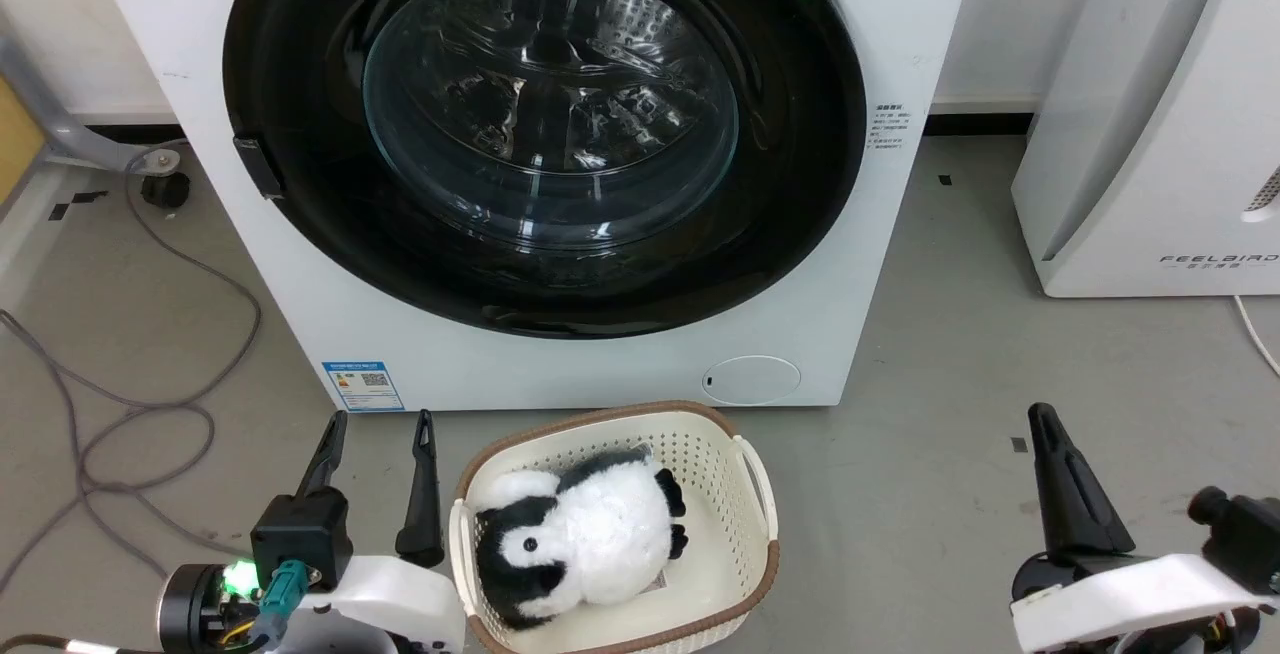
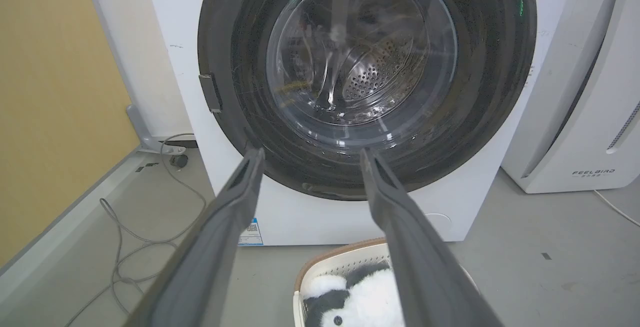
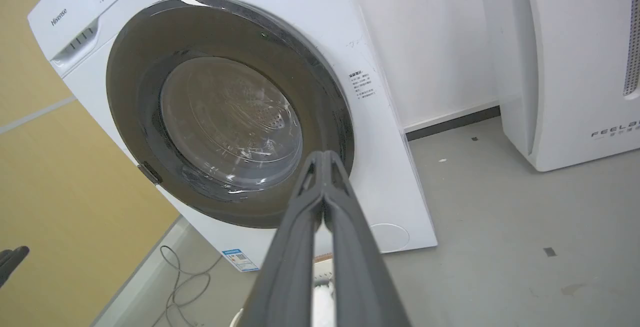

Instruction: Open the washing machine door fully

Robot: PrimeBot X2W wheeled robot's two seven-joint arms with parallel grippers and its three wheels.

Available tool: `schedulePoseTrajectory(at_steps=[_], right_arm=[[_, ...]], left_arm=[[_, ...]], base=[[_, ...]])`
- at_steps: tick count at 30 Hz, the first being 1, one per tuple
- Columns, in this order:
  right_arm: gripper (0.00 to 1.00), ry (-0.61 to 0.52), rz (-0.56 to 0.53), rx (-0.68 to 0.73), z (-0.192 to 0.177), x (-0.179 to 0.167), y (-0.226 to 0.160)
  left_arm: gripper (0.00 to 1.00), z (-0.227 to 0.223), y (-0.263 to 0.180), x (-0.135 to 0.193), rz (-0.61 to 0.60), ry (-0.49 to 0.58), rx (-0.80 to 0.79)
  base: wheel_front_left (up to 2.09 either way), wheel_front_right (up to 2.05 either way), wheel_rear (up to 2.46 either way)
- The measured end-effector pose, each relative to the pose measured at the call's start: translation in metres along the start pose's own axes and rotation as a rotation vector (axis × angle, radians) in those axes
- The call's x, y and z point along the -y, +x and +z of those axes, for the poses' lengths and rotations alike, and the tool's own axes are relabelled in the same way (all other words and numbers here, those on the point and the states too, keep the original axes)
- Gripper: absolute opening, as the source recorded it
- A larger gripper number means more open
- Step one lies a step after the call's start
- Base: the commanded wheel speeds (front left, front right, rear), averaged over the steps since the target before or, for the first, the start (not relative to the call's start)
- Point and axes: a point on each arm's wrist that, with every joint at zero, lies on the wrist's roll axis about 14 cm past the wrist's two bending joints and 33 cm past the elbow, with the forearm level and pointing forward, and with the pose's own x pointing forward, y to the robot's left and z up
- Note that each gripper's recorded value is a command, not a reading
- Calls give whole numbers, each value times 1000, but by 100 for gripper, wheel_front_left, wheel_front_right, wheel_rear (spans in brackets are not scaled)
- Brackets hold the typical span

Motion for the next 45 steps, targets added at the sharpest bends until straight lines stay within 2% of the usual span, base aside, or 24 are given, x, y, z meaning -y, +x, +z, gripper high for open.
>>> schedulePoseTrajectory(at_steps=[9,22,33,45], right_arm=[[0,295,-27,40,2,4,2],[0,636,-98,13,-4,29,21],[0,761,-132,12,-6,46,55],[0,861,-138,51,5,64,110]], left_arm=[[100,2,0,0,3,-7,16],[100,3,5,-1,15,-14,34],[100,-1,14,-5,33,-14,43],[100,0,32,-11,53,-10,65]], base=[[0,0,0],[0,0,0],[0,0,0],[0,0,0]])
